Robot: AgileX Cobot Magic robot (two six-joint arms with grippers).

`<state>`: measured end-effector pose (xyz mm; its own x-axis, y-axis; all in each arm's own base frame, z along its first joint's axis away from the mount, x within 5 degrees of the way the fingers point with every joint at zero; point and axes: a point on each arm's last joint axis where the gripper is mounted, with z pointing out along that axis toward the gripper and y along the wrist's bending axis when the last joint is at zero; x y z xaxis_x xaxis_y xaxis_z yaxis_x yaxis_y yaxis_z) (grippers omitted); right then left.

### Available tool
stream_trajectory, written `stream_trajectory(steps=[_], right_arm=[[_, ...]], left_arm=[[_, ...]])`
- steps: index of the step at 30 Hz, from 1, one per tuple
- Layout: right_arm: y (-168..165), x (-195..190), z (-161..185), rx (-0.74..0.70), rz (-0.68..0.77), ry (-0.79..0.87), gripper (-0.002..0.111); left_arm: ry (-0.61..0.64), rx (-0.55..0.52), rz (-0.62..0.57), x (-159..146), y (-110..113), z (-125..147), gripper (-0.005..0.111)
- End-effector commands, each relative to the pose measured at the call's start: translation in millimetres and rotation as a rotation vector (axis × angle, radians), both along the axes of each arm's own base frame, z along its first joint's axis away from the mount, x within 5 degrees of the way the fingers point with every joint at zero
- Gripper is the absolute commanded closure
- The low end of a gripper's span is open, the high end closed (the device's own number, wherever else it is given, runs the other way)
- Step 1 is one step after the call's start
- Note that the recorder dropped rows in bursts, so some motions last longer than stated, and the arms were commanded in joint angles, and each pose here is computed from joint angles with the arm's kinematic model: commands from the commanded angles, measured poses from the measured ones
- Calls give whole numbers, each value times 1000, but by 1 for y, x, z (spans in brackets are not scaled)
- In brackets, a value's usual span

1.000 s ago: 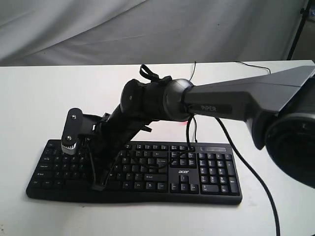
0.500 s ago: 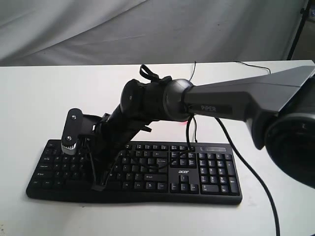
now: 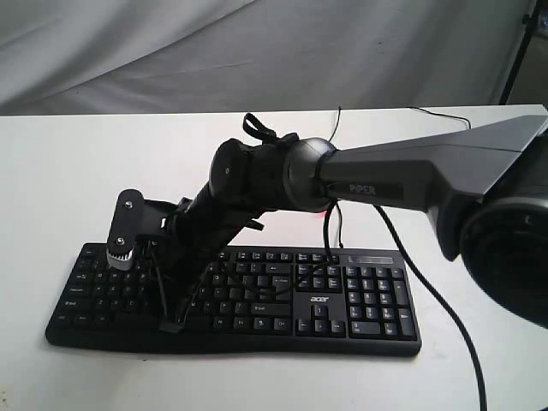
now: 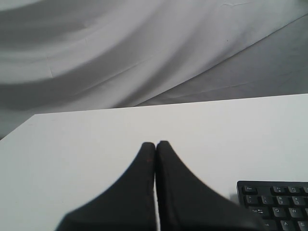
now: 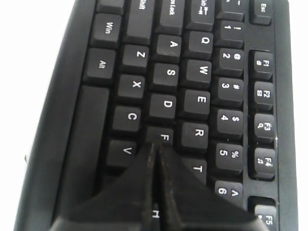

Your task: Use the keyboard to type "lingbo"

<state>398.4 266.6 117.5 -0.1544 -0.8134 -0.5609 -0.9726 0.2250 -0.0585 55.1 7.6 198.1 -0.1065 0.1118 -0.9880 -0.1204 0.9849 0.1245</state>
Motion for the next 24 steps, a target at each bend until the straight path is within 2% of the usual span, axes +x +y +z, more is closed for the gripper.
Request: stream_trajectory(steps=[1, 6, 12, 24], right_arm=[[1, 0, -3, -6, 14, 6, 108], [1, 0, 1, -2, 13, -2, 108], [1, 0, 22, 23, 1, -33, 108], [1, -1, 24, 18, 9, -33, 108]], left_arm=[[4, -4, -4, 0, 0, -2, 106], [4, -4, -4, 0, 0, -2, 106], [4, -4, -4, 0, 0, -2, 106], [4, -4, -4, 0, 0, -2, 106]])
